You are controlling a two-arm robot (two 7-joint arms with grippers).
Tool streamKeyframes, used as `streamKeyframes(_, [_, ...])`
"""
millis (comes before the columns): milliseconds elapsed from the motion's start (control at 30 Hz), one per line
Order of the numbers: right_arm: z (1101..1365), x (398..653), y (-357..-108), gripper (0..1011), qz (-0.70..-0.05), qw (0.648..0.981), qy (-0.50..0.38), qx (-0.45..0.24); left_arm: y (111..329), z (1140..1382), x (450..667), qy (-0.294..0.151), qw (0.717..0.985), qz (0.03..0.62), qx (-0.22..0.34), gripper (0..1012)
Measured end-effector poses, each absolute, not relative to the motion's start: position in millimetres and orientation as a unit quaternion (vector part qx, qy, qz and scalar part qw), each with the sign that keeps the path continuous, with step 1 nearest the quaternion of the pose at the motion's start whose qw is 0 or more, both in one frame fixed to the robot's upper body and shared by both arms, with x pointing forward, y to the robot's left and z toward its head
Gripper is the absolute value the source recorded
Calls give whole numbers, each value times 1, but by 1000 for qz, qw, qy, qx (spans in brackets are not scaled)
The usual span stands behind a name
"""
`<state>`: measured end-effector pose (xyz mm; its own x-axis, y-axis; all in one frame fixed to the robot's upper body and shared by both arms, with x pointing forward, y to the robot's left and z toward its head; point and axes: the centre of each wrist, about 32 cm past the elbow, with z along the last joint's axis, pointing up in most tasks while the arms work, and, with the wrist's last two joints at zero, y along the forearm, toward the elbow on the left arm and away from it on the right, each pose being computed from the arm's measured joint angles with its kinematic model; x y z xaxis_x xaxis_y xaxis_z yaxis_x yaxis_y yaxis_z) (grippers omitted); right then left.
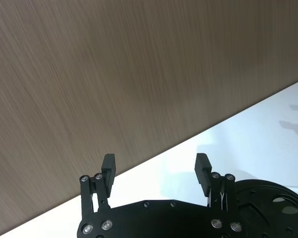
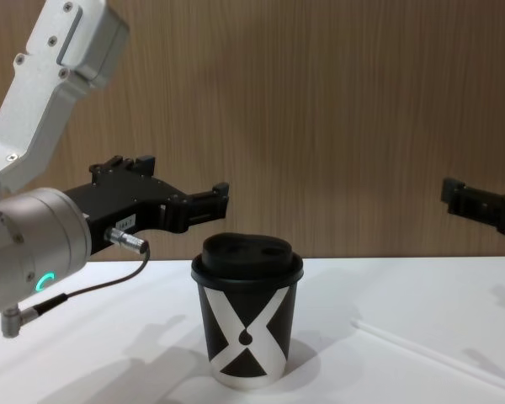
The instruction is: Pick up the straw with one hand, pass it to the other hand, and insert it into the cup.
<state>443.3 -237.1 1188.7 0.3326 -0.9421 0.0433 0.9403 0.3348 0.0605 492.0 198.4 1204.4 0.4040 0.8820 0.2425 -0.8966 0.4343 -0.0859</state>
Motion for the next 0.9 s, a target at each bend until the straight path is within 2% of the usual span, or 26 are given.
streamKeyframes(900, [1189, 443, -237, 1001, -577, 816, -35, 12, 198, 1204, 492, -126, 837, 531, 29, 1003])
